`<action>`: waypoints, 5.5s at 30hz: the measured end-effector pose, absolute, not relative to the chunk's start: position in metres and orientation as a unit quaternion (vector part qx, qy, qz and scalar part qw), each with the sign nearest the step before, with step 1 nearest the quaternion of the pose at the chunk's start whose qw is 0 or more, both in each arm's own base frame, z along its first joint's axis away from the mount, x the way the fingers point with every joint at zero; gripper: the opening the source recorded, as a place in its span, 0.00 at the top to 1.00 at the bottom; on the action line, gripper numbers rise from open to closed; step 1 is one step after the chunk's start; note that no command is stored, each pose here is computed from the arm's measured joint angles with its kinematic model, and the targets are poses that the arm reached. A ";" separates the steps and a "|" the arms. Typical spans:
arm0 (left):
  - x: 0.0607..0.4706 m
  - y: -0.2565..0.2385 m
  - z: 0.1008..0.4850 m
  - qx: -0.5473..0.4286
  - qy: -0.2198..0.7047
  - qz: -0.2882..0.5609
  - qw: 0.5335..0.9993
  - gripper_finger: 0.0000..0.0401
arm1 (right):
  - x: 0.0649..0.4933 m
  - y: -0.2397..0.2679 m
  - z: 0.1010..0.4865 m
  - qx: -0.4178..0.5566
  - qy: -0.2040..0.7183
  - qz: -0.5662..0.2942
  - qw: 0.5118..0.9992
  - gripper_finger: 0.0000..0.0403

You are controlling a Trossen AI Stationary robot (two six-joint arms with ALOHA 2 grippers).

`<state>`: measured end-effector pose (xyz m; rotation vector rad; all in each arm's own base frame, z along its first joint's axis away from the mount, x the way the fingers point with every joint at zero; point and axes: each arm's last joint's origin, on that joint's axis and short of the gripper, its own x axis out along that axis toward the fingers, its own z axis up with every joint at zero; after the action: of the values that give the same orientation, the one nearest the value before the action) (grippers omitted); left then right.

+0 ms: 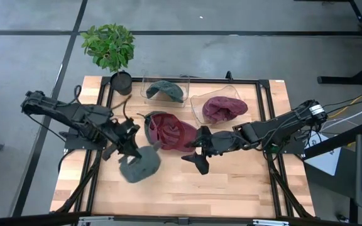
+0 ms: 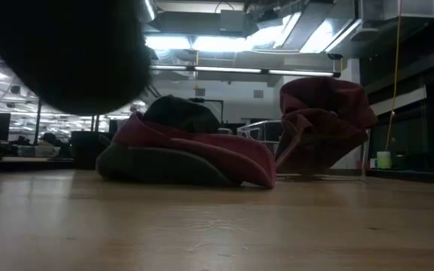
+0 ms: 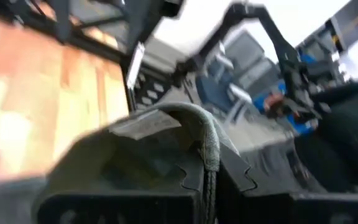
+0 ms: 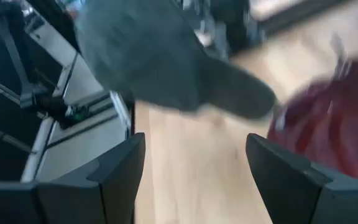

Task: Pick & Place hat
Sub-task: Put the bottom black cap into the left transparent bin

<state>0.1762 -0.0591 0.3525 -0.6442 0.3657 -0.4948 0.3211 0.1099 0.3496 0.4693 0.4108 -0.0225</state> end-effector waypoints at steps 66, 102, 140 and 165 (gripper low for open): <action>0.169 -0.023 0.407 -0.465 -0.192 -0.020 0.864 0.97 | 0.378 0.004 0.386 -0.113 0.153 -0.009 0.982 0.31; 0.172 -0.017 0.385 -0.426 -0.135 0.142 0.883 0.97 | 0.380 0.010 0.410 -0.037 0.027 0.085 0.995 0.31; 0.190 -0.016 0.391 -0.304 -0.195 0.230 0.903 0.97 | 0.380 -0.003 0.405 0.265 0.065 0.021 0.962 0.31; 0.191 -0.017 0.392 -0.287 -0.187 0.214 0.915 0.97 | 0.378 -0.028 0.397 0.265 0.095 -0.040 0.959 0.94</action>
<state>0.1910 -0.0173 0.3916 -0.5917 -0.3852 0.4406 0.3778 -0.0277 0.3966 0.5384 0.1937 -0.0819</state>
